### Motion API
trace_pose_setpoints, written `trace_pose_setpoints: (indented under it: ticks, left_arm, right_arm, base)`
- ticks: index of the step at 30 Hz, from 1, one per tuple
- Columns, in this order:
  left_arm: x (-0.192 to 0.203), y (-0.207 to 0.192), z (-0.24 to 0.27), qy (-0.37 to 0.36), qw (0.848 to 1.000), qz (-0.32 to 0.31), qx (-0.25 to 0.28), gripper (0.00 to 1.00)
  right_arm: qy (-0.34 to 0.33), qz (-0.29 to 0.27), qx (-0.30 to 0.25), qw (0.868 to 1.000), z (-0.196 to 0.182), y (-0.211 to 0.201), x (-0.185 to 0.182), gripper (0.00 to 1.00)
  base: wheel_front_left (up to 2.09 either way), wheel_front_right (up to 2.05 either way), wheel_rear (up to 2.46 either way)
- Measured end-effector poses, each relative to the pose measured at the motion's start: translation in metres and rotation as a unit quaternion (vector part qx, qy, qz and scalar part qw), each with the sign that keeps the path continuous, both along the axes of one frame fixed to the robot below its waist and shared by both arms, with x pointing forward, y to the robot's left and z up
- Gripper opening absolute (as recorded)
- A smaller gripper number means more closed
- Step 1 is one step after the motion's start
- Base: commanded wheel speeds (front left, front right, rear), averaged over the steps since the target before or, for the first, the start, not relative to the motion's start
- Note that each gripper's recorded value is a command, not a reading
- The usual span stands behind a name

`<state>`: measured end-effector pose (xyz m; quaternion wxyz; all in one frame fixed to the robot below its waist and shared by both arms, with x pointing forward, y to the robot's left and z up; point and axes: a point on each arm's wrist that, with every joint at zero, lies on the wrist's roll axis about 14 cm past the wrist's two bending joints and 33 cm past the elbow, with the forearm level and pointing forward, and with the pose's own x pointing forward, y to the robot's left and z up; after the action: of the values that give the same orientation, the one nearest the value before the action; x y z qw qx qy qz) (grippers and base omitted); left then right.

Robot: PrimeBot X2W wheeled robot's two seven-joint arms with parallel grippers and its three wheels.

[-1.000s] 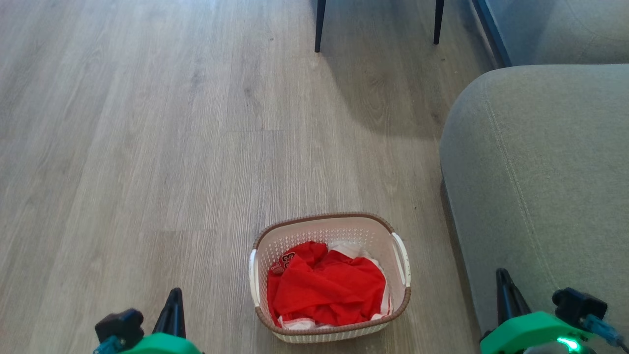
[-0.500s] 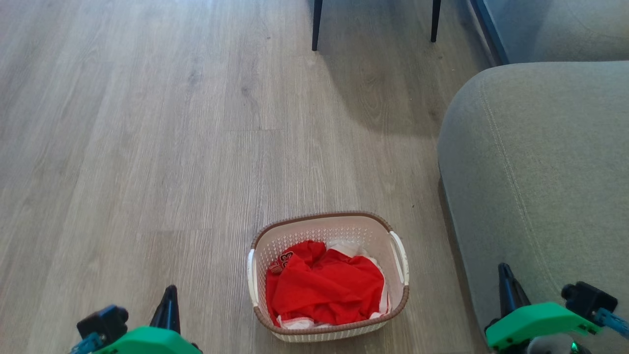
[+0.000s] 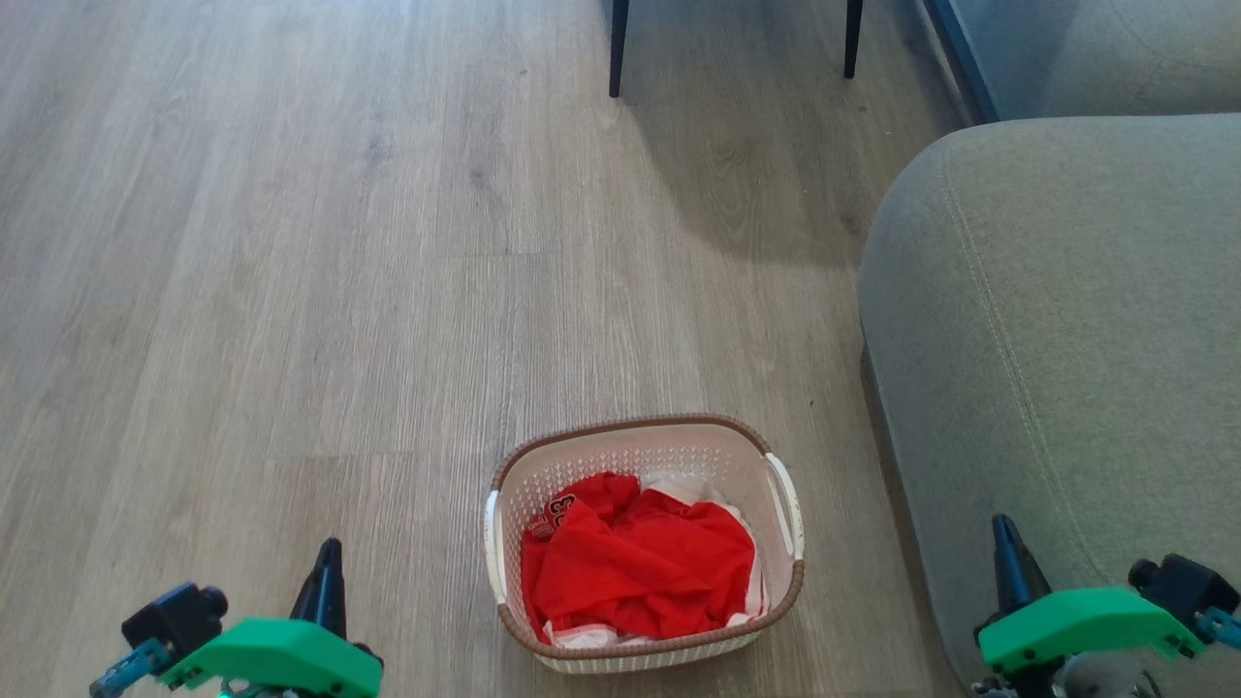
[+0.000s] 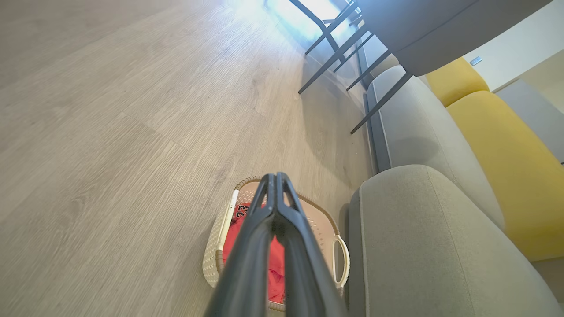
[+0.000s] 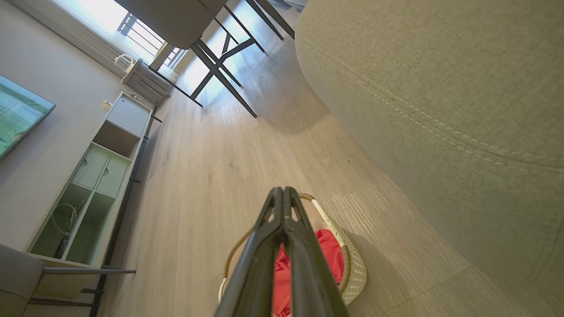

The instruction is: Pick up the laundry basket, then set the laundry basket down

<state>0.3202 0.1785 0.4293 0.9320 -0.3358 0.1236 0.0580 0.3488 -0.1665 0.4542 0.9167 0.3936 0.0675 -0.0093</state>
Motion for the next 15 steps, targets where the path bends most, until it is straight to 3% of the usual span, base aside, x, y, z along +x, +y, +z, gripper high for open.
trace_pose_setpoints:
  ticks: [15]
  left_arm:
    - [0.0106,0.001,0.0056,-0.006,0.996,0.017,-0.09,0.0]
  right_arm:
    - [0.004,-0.023,0.08,0.997,0.0025,-0.0079,0.0051,0.0]
  base:
    - [0.0,0.0,0.0]
